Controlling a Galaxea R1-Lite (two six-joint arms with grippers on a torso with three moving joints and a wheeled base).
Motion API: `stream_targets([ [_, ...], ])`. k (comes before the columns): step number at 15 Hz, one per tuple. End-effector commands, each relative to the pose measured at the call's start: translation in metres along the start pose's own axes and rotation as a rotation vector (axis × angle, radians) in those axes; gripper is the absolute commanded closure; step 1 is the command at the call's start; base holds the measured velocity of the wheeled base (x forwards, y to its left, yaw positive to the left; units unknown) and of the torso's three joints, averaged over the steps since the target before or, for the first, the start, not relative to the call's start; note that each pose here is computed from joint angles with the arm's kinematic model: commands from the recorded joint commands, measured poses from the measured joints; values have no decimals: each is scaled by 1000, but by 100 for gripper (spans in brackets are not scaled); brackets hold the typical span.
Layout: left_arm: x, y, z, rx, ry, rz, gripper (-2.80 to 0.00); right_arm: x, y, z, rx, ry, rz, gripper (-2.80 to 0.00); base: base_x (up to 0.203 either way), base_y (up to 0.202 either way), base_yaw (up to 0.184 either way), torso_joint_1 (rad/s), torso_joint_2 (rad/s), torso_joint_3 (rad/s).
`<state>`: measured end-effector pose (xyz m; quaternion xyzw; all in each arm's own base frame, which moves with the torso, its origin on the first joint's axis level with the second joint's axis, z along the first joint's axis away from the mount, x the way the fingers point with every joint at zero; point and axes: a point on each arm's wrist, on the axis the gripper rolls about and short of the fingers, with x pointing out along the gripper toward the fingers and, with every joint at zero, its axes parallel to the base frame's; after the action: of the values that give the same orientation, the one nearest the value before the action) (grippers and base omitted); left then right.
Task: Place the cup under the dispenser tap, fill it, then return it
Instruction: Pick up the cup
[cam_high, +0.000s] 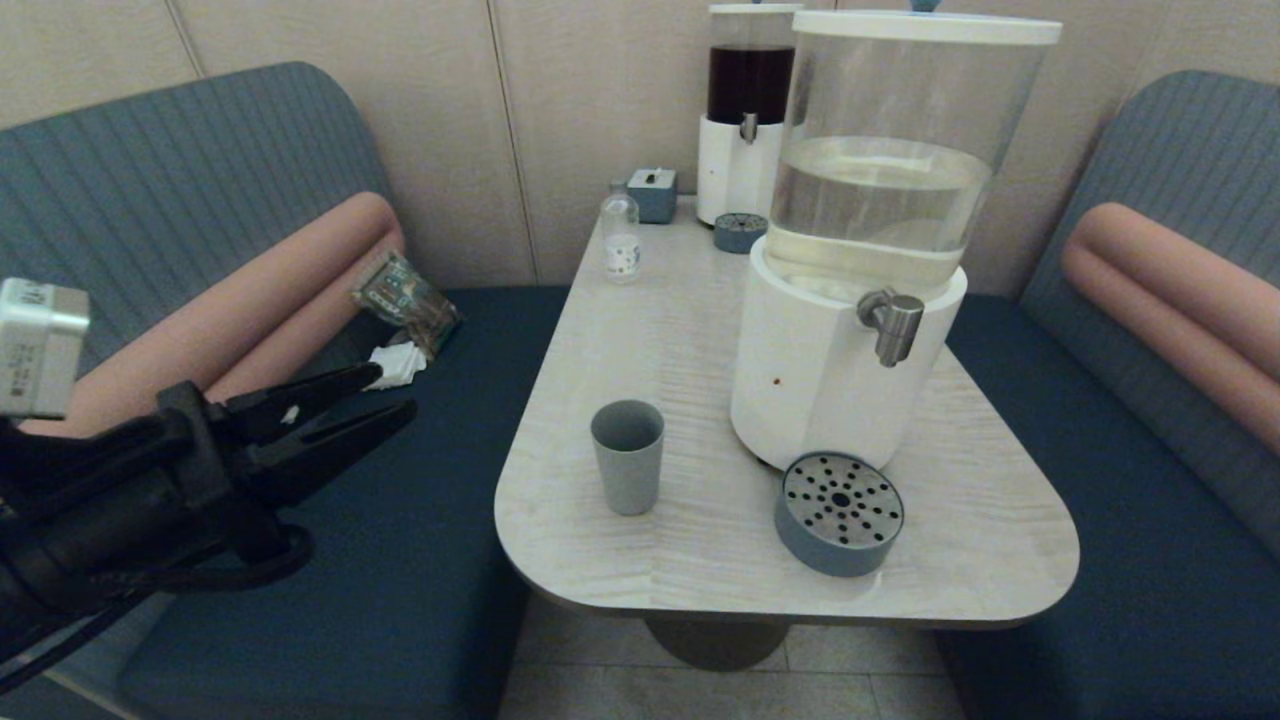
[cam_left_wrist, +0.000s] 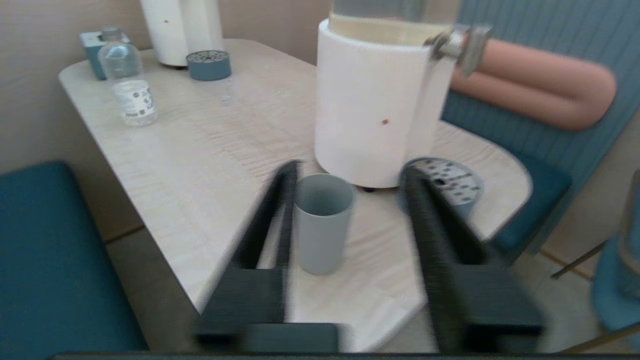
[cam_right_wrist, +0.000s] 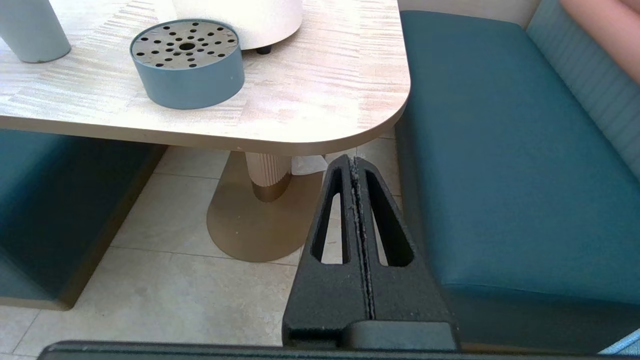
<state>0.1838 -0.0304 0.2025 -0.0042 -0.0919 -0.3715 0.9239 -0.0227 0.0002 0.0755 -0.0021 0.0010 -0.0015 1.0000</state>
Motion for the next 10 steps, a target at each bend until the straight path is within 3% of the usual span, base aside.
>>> stream_targets([
  [1, 31, 28, -50, -41, 87, -27, -280, 0, 0, 0, 0, 3, 0, 0, 0, 0, 0, 0, 0, 0],
  [3, 51, 45, -76, 6, 110, -101, -280, 0, 0, 0, 0, 3, 0, 0, 0, 0, 0, 0, 0, 0],
  [7, 89, 75, -105, 79, 88, -232, -280, 0, 0, 0, 0, 3, 0, 0, 0, 0, 0, 0, 0, 0],
  [10, 100, 86, -130, 62, 111, -273, -280, 0, 0, 0, 0, 3, 0, 0, 0, 0, 0, 0, 0, 0],
])
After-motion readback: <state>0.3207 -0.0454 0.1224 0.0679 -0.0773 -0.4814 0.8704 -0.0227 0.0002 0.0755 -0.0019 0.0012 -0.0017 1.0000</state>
